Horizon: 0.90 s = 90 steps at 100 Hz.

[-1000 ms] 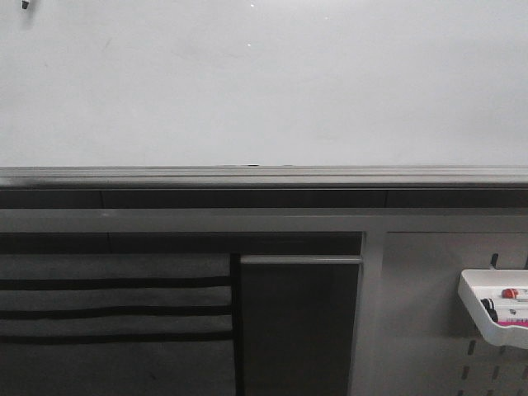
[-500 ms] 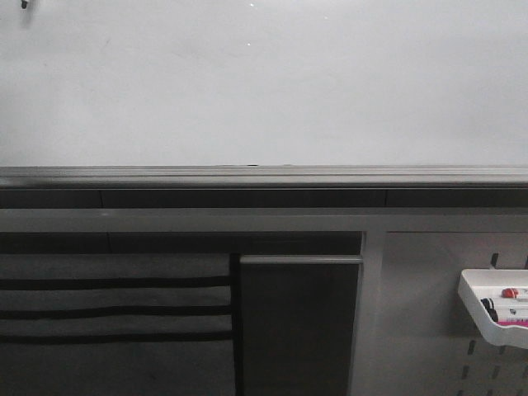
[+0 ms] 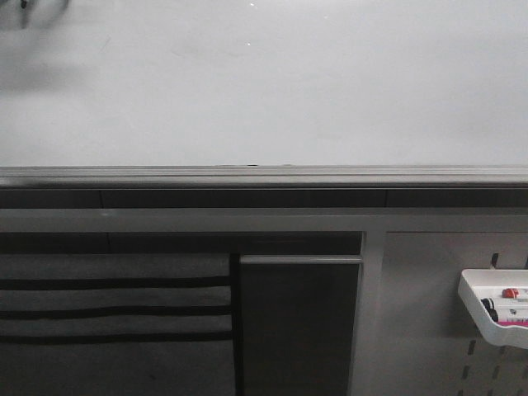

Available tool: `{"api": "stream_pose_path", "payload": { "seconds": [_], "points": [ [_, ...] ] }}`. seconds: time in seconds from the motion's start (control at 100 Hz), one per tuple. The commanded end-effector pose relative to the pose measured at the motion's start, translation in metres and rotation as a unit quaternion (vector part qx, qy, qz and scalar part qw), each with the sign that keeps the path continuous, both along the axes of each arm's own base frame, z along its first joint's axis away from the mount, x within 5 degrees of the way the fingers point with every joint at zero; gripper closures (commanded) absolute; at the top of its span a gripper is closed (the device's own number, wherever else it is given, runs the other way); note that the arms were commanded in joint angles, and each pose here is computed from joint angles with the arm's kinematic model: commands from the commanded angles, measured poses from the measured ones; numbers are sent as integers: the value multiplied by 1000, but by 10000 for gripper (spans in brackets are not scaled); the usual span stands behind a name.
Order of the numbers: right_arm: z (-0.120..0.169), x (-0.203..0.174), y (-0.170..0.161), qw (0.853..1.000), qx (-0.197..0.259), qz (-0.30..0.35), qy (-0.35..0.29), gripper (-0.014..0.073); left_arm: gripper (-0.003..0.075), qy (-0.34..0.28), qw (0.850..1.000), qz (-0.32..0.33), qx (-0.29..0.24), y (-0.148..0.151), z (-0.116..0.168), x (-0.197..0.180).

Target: Write number 3 on whiteboard

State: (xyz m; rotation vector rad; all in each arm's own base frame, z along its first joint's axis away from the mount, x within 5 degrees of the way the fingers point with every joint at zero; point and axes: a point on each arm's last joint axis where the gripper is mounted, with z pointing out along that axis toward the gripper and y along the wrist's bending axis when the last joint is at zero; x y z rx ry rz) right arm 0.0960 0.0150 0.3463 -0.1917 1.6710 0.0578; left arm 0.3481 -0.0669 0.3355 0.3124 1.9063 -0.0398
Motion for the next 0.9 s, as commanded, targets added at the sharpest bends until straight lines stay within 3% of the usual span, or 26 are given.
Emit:
{"api": "stream_pose_path", "payload": {
  "seconds": [0.0, 0.89],
  "points": [
    [17, 1, 1, 999, 2, 5, -52, 106, 351, -83, 996, 5, -16, 3, 33, -2],
    [17, 1, 1, 999, 2, 5, -51, 106, 627, -75, 997, 5, -15, 3, 30, 0]
  ]
}}
